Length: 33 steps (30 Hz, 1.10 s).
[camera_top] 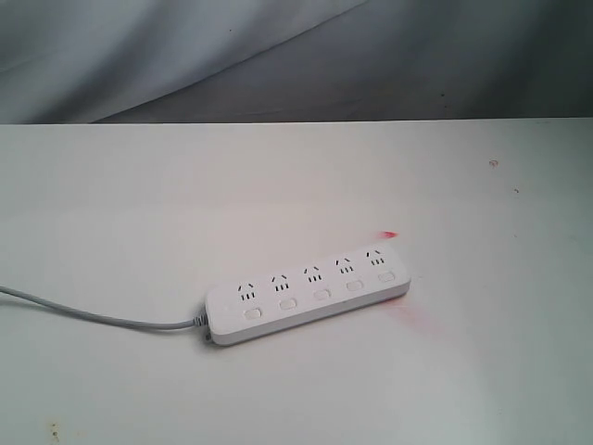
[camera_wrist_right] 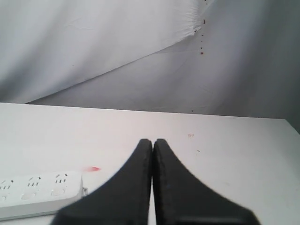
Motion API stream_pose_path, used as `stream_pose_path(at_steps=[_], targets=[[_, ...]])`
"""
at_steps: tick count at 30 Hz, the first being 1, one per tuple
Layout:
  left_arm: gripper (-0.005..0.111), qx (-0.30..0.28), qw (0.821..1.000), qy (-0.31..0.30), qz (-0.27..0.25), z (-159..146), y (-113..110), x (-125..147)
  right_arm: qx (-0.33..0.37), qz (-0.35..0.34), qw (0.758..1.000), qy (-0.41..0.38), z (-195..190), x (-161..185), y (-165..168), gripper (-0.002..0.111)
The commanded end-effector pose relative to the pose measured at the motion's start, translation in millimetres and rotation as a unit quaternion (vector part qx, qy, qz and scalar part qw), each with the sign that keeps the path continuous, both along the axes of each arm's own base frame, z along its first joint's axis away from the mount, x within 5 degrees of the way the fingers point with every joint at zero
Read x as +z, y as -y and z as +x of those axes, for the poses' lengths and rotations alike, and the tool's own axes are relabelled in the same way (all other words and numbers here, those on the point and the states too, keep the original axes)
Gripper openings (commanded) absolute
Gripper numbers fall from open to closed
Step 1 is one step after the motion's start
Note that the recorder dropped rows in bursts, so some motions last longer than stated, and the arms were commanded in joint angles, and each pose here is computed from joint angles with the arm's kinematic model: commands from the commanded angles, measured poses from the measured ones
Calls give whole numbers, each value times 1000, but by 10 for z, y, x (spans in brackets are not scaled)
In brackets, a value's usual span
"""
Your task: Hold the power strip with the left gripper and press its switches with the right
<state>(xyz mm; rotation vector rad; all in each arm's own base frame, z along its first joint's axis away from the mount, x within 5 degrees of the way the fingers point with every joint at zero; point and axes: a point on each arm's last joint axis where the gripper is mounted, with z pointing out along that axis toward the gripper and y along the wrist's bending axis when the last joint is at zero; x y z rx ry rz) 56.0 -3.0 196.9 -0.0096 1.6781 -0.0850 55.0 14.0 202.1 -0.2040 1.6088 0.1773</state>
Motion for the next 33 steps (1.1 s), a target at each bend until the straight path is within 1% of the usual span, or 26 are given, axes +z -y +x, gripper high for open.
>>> stream_pose_path(at_steps=[1,10,27,33], targets=[[0,0,1000,5,-2,0,0,-4,-3,34,999,3,-2,7,3,0],[0,0,1000,5,-2,0,0,-4,-4,62,998,-5,-2,7,3,0],[0,0,1000,5,-2,0,0,-4,-6,66,998,-6,-2,7,4,0],[0,0,1000,5,-2,0,0,-4,-46,66,997,-3,7,7,48,0]])
